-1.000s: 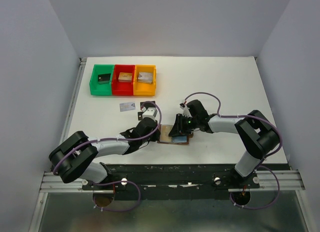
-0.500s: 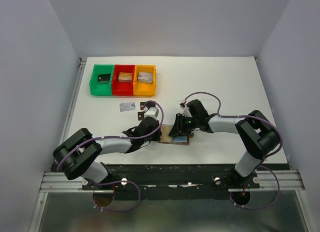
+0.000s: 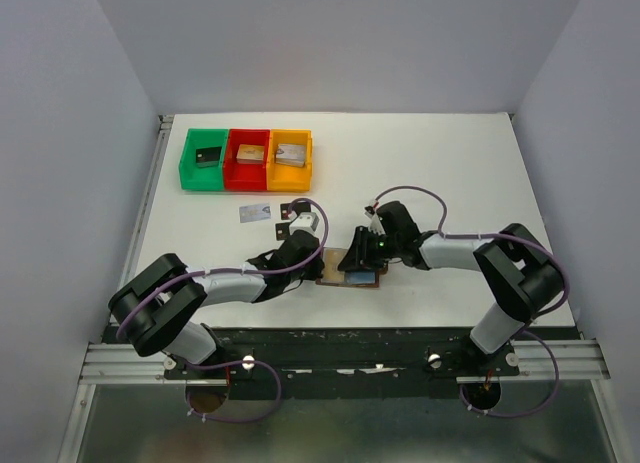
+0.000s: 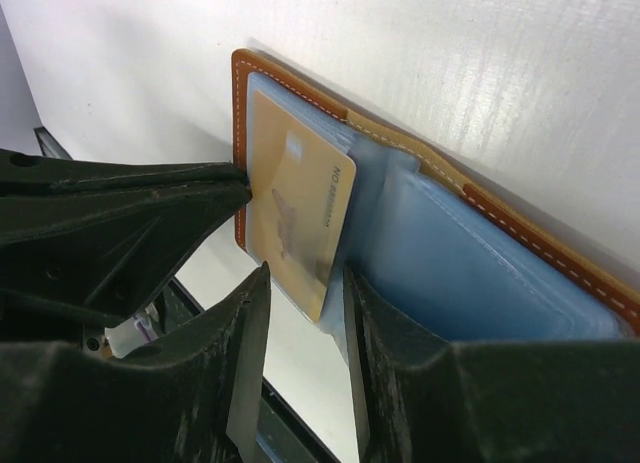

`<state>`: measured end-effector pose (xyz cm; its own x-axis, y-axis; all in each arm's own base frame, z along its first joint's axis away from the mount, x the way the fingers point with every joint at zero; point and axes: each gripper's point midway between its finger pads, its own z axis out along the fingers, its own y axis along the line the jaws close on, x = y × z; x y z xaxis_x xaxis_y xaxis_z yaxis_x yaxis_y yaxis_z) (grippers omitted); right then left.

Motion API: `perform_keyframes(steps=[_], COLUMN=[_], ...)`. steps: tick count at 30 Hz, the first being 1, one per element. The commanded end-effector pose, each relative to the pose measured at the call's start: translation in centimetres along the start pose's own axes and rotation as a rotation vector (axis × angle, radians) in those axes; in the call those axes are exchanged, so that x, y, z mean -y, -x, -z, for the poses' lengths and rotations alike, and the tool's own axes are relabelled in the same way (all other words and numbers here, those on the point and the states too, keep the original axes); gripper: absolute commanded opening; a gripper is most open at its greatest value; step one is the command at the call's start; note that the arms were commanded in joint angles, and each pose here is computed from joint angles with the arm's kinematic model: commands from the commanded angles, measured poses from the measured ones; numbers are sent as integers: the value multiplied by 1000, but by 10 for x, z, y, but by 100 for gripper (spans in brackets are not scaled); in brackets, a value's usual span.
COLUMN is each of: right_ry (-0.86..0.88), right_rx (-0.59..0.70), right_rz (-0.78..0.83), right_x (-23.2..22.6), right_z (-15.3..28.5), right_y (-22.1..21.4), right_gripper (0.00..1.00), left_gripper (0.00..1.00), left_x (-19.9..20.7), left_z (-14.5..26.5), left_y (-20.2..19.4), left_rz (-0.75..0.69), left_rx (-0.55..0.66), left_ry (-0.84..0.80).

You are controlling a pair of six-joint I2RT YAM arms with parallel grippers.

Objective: Take the credit cards out of the card holder
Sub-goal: Remove the credit card from the card holder.

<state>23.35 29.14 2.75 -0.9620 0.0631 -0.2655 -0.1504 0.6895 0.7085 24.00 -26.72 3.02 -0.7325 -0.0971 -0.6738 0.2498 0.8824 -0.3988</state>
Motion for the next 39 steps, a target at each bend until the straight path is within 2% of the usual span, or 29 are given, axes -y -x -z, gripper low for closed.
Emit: perform_keyframes(steps=[1, 18, 39], right_ry=[-18, 113, -23], right_rx=[77, 49, 31], right_rz=[-21, -9, -11], right_x=[5, -12, 17], right_z=[4, -2, -2], right_y=[8, 6, -3], right_gripper=[43, 42, 45], left_gripper=[0, 0, 0], left_x=[-17, -9, -14], left_z=[2, 1, 2], left_y=[-16, -17, -19], left_rz=[-2, -14, -5], left_rx=[-45, -48, -48], left_ry=[60, 8, 28])
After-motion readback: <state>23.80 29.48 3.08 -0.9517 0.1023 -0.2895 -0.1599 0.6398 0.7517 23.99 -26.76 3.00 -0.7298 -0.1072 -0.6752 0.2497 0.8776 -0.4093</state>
